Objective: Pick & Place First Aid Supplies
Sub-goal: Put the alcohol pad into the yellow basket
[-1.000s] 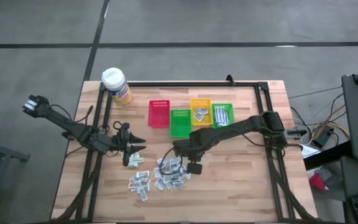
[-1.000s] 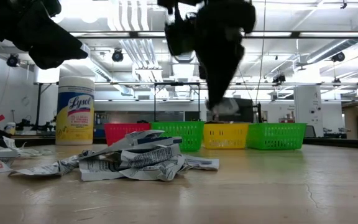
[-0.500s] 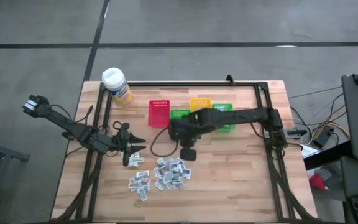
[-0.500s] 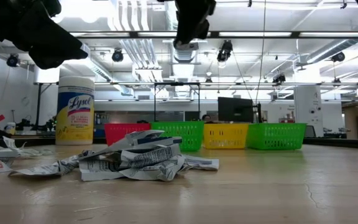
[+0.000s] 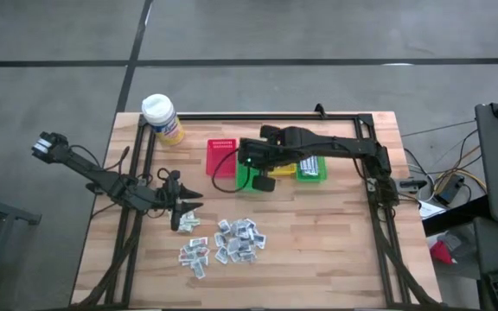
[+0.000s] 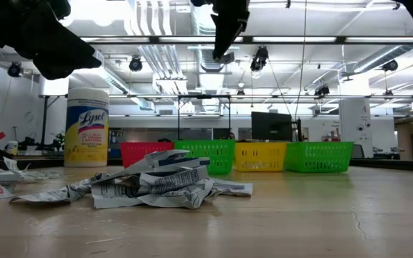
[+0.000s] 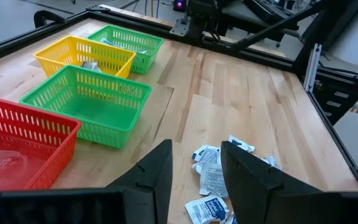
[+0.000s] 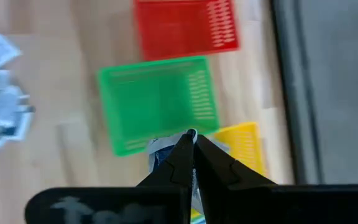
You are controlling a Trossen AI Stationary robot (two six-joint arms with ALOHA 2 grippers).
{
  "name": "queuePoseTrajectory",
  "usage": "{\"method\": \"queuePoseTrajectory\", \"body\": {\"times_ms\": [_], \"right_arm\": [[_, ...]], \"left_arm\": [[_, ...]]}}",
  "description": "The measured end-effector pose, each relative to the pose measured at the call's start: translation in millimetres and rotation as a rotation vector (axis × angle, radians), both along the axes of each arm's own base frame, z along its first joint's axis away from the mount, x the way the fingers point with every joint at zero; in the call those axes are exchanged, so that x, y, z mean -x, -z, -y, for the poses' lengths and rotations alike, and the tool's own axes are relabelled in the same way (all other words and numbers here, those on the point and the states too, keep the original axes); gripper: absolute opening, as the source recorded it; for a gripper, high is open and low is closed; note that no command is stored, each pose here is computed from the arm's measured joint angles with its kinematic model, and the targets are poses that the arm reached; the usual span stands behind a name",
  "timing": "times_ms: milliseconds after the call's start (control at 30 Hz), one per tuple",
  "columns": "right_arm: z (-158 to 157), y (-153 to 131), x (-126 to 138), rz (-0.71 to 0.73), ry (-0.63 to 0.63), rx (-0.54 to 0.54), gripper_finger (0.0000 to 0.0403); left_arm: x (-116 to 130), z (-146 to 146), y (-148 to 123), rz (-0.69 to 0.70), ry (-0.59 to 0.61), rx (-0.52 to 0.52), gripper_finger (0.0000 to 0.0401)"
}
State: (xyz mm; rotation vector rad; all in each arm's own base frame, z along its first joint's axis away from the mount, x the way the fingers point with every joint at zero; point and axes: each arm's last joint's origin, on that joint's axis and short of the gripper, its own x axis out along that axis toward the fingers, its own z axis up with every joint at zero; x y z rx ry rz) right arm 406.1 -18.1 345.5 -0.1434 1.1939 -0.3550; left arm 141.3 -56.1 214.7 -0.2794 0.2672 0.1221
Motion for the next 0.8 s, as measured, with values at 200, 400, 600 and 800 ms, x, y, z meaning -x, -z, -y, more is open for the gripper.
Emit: {"method": "queuePoseTrajectory", "body": {"times_ms": [200, 400, 600, 800], "right_arm": [[21, 4, 2, -0.048, 0.014, 0.068, 0.0008], [46, 11, 6, -0.096, 0.037, 0.082, 0.0008], [73, 23, 11, -0.154, 0.083, 0.078, 0.0008], [96, 40, 19, -0.224, 0.117, 0.061, 0.0008]], "left_arm": [[0, 0, 0, 0.0, 0.0, 0.0, 0.0131], [0, 0, 0, 0.001, -0.001, 0.004, 0.0131], [0, 0, 0, 0.0, -0.001, 0.004, 0.0131], [0, 0, 0, 0.0, -0.001, 0.004, 0.0131]]}}
